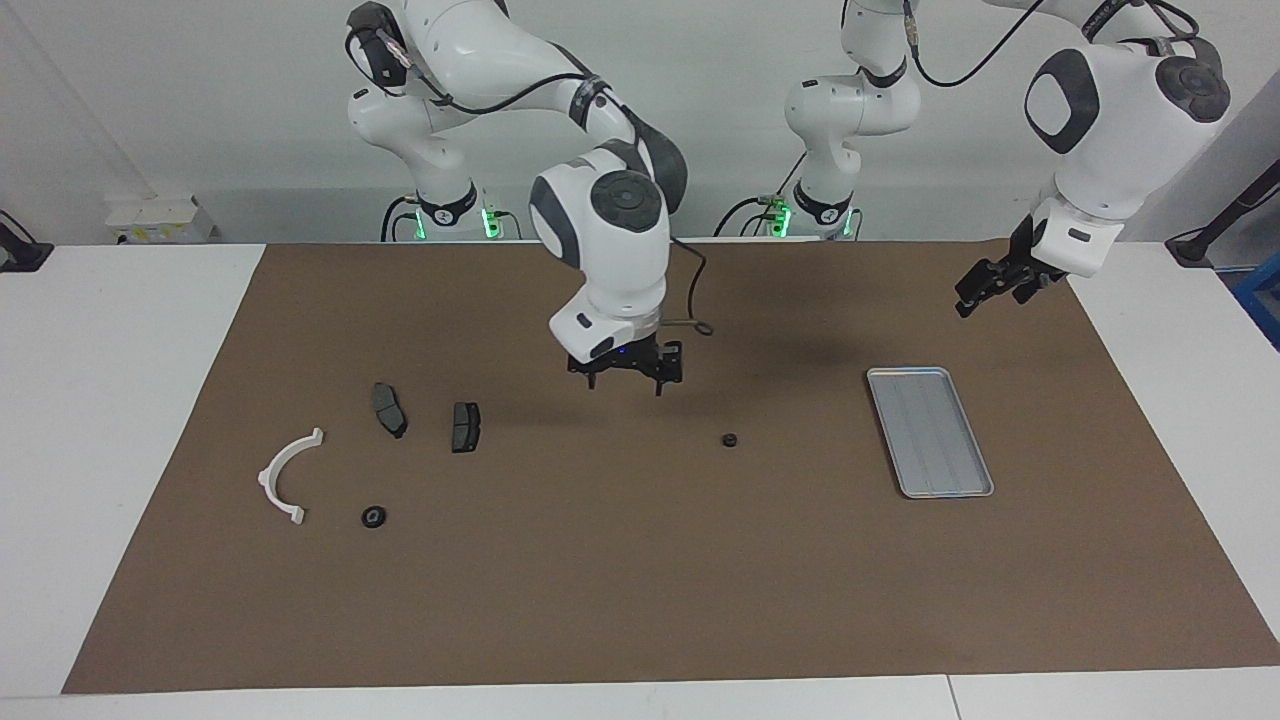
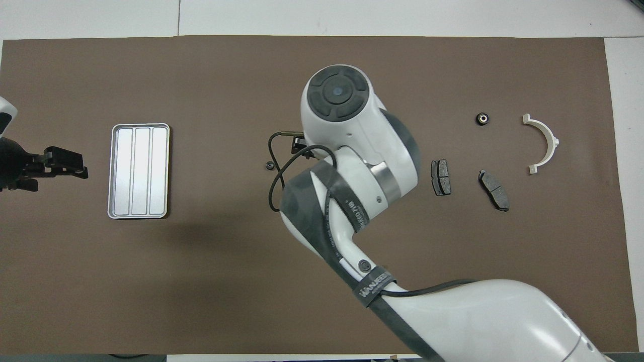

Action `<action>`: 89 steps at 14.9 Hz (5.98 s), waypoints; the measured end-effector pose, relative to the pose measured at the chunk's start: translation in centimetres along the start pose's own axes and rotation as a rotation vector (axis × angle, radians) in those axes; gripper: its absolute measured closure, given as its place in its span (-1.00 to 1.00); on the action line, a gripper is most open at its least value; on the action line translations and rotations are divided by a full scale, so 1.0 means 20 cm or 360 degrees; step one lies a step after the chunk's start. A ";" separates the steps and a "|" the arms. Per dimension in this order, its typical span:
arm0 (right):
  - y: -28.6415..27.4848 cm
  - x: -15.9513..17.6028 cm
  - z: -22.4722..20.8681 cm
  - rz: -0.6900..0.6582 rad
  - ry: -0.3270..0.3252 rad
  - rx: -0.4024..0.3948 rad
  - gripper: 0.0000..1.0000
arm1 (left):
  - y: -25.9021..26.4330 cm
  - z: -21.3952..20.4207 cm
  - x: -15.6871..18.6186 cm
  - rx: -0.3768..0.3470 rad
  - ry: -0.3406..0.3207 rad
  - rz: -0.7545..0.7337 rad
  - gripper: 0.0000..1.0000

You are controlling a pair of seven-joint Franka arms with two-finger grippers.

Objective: Place bearing gear from tray to pile

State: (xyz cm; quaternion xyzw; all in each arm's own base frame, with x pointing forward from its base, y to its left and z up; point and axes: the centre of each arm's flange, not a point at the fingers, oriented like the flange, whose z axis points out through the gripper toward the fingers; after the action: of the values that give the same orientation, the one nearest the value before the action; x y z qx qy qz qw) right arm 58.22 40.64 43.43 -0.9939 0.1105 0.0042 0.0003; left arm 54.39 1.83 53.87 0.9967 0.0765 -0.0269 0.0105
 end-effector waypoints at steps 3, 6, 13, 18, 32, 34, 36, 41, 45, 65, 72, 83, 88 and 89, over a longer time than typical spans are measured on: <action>-0.33 -0.15 0.14 0.0093 0.0008 0.0022 -1.00 | 0.06 0.01 0.01 0.0002 0.0022 0.0044 -1.00; -0.51 -0.18 0.40 0.0124 0.0016 0.0017 -1.00 | 0.10 0.03 0.03 0.0006 0.0008 0.0065 -1.00; -0.56 -0.10 0.71 0.0138 0.0060 -0.0026 -1.00 | 0.09 -0.18 -0.03 0.0010 -0.0027 0.0071 -1.00; -0.58 -0.09 0.69 0.0138 0.0085 -0.0015 -0.83 | 0.14 -0.27 -0.06 0.0012 -0.0022 0.0109 -1.00; -0.58 -0.09 0.73 0.0138 0.0081 -0.0026 -0.25 | 0.27 -0.27 -0.09 0.0022 -0.0036 0.0187 -1.00; -0.58 -0.09 0.72 0.0137 0.0089 -0.0011 0.19 | 0.27 -0.27 -0.09 0.0023 -0.0036 0.0189 -1.00; -0.59 -0.09 0.72 0.0136 0.0094 -0.0003 0.55 | 0.27 -0.27 -0.09 0.0023 -0.0036 0.0187 -1.00; -0.56 -0.07 0.72 0.0139 0.0090 -0.0025 0.55 | 0.27 -0.27 -0.09 0.0022 -0.0036 0.0186 -1.00; -0.17 0.30 0.43 -0.0039 0.0037 -0.0126 0.55 | 0.27 -0.27 -0.09 0.0022 -0.0036 0.0186 -1.00; 1.31 0.94 0.68 -0.0567 0.0118 -0.0110 0.07 | 0.27 -0.27 -0.09 0.0022 -0.0036 0.0186 -1.00; 1.35 0.86 0.28 -0.0547 0.0048 -0.0132 -1.00 | 0.27 -0.27 -0.09 0.0022 -0.0036 0.0186 -1.00; 1.57 0.75 -0.19 -0.0451 0.0014 -0.0137 -1.00 | 0.27 -0.27 -0.09 0.0022 -0.0036 0.0186 -1.00; 1.69 0.40 -0.71 -0.0433 0.0042 -0.0121 -1.00 | 0.27 -0.27 -0.09 0.0022 -0.0036 0.0186 -1.00; 1.72 0.31 -0.78 -0.0428 0.0013 -0.0117 -1.00 | 0.27 -0.27 -0.09 0.0022 -0.0036 0.0186 -1.00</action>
State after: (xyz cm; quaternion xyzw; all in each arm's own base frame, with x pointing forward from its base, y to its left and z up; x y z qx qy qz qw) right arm 56.78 5.63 59.02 -0.9990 -0.0241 0.0043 -0.0361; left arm 53.69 -3.62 59.39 0.9991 0.0179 -0.0381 0.0059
